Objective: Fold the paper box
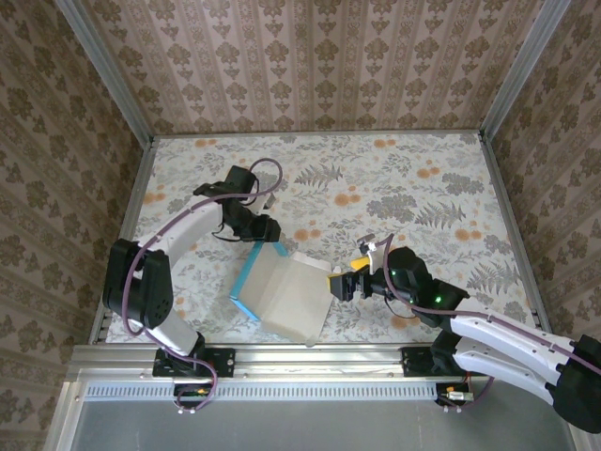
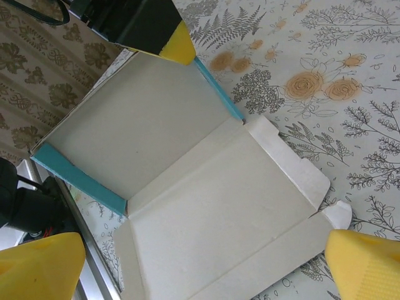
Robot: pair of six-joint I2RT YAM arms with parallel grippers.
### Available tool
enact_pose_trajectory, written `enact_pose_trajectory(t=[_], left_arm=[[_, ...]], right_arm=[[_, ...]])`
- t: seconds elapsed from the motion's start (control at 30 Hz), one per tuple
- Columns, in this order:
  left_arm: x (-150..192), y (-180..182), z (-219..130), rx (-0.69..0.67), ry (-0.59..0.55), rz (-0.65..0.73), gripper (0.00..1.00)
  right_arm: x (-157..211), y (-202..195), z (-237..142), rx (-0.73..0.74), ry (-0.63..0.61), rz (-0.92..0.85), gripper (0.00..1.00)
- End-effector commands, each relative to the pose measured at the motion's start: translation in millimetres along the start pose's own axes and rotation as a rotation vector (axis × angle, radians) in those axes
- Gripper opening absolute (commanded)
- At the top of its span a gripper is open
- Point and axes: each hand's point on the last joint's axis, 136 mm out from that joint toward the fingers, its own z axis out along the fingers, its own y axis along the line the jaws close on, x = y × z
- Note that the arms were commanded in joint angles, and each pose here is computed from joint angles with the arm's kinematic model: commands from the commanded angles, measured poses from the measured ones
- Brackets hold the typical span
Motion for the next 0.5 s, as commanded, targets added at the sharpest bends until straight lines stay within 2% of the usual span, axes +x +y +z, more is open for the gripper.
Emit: enact_pose_trajectory(t=[0.0,0.2,0.33,0.47], left_arm=[[-4.3,0.3,-3.9,-0.001,-0.013,-0.017,0.39],[-10.2,10.0,-6.4,0.074,-0.085,-0.119,0.38],[-10.9,20.9,-6.9,0.101,-0.144,-0.218,0.37],[-9.3,30.5,-3.4,0.132,-0.215,-0.307,0.37]], right_arm=[[-3.5,-0.2,-0.9,0.003,-0.007,0.030,1.00],[-15.4,-27.0,-12.7,0.185,-0.031,0.105,1.00],[-20.9,-42.4,-16.4,0.216,-0.021,0.204,1.00],[-24.2,-49.4,-13.5,0.176,0.011,0.324,1.00]])
